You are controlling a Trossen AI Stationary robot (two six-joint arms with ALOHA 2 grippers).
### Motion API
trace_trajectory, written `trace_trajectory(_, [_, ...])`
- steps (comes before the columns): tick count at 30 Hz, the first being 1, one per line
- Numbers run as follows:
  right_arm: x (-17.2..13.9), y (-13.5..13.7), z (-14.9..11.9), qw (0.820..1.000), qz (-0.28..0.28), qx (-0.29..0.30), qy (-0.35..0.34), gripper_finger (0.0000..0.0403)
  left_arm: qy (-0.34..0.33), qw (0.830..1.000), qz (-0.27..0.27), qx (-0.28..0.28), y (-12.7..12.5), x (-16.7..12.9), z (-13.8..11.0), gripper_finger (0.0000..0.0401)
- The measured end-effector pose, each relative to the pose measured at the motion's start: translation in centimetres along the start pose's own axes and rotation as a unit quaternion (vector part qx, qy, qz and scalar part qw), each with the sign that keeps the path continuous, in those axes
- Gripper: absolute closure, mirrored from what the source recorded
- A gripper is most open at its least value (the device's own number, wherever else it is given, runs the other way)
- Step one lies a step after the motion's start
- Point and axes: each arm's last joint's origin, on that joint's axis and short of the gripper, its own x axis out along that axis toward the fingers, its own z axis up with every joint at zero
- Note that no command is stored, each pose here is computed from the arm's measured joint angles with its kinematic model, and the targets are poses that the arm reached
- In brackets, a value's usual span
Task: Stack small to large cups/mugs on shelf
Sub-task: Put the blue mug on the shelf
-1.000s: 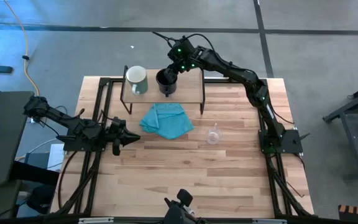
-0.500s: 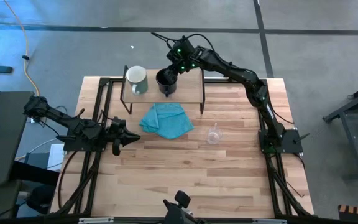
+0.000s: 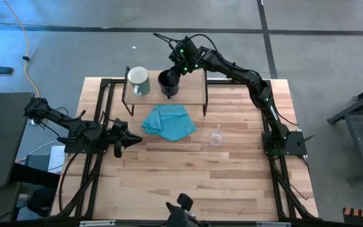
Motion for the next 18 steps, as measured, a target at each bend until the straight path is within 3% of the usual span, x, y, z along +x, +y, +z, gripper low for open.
trace_trajectory(18, [-0.12, -0.52, 0.03, 1.000, -0.005, -0.001, 0.000, 0.0249, 0.000, 1.000, 0.000, 0.002, 0.00, 0.00, 0.00, 0.0375])
